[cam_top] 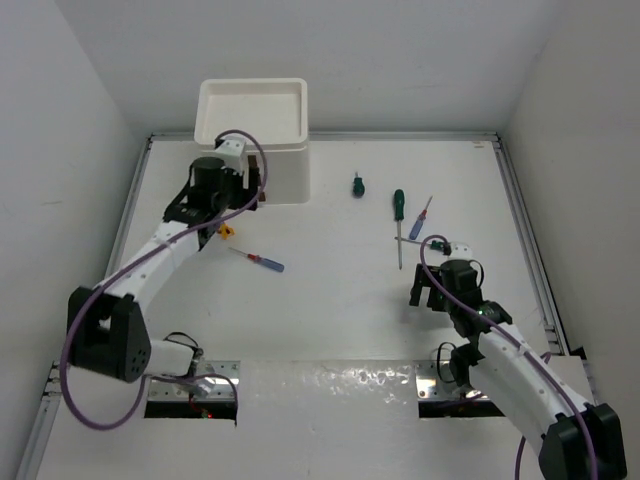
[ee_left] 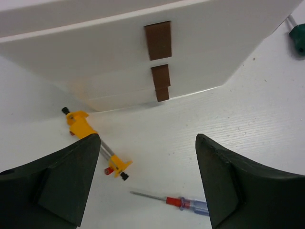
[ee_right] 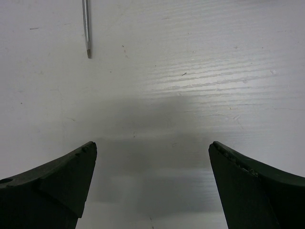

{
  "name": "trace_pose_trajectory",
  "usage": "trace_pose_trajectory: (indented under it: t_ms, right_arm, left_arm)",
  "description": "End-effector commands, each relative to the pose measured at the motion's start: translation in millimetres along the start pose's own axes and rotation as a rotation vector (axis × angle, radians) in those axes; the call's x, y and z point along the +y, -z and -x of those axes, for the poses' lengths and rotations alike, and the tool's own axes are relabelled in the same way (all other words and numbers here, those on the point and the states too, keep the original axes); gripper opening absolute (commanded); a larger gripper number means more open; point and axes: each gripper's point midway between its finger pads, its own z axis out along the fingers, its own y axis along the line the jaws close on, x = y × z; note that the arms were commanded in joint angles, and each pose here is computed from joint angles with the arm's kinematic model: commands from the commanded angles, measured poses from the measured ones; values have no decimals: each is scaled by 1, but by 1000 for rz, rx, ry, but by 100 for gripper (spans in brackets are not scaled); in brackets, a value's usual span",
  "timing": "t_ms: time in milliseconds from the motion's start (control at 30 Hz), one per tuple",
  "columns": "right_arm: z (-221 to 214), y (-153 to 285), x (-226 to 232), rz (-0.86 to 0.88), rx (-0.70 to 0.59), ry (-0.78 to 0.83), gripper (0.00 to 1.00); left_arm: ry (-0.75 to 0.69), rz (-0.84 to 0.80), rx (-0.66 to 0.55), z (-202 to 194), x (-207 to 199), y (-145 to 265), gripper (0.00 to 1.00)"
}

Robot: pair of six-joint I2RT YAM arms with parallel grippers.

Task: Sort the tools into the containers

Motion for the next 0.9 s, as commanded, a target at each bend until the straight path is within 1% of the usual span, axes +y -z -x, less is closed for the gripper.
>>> trace_pose_trajectory:
  t_ms: [0, 33, 100, 133, 167, 200, 233, 267, 300, 333, 433, 467, 533, 567, 600, 633, 667, 700, 733, 767, 800, 833, 867]
  right_arm:
    - [33, 4, 12, 32, -93, -44, 99]
    - [41, 4, 13, 28, -116, -48, 99]
    - [69, 10, 25, 71, -179, -48, 96]
    - [93, 14, 36, 111, -245, -43, 95]
    - [124, 25, 53, 179, -305, -48, 92]
    - [141, 30, 65, 221, -332, -46, 86]
    - [158, 26, 78, 255, -340, -42, 83]
    - [195, 41, 99, 322, -393, -38, 81]
    - [213, 44, 116, 361, -419, -20, 77]
    - [247, 43, 137, 381, -449, 2, 77]
    - [288, 41, 186, 444, -480, 75, 76]
    - [314, 34, 216, 479, -490, 91, 76]
    - [333, 23, 243, 516, -470, 113, 76]
    - [359, 13, 265, 534, -483, 111, 75]
    - [362, 5, 276, 537, -462, 114, 74]
    - [371, 1, 287, 552, -470, 116, 74]
    - [384, -10, 308, 581, -485, 128, 72]
    - [391, -14, 318, 594, -505, 136, 70]
    - [394, -22, 324, 593, -509, 137, 69]
    - [411, -15, 336, 608, -552, 130, 69]
    - [400, -46, 345, 593, -516, 137, 69]
    - [423, -35, 355, 616, -574, 129, 68]
    - [424, -43, 361, 603, -575, 125, 67]
  left_arm:
    - [-2, 9, 1, 15, -22, -20, 78]
    - [-14, 23, -21, 24, -30, -22, 78]
    - [-4, 44, -25, 26, -34, -29, 79]
    - [9, 77, -45, 36, -31, -30, 79]
    - [18, 104, -32, 32, -28, -36, 78]
    - [53, 131, -33, 33, -25, -39, 78]
    - [67, 178, -43, 38, -18, -41, 76]
    - [82, 191, -29, 33, -18, -47, 74]
    - [90, 200, -29, 33, -17, -49, 74]
    - [96, 210, -30, 34, -17, -52, 73]
    - [125, 242, -45, 39, -13, -56, 70]
    - [126, 246, -40, 37, -14, -60, 69]
    - [130, 251, -50, 43, -14, -63, 67]
    - [130, 247, -44, 42, -15, -66, 65]
    - [138, 241, -53, 44, -16, -68, 63]
    - [145, 241, -65, 48, -16, -69, 62]
    - [150, 239, -71, 50, -17, -70, 57]
    - [157, 242, -84, 53, -17, -71, 55]
    - [166, 258, -104, 58, -14, -71, 55]
    - [174, 257, -122, 62, -14, -73, 54]
    - [177, 264, -130, 64, -13, -74, 54]
    - [179, 272, -129, 63, -12, -76, 54]
    - [187, 275, -130, 63, -12, -77, 55]
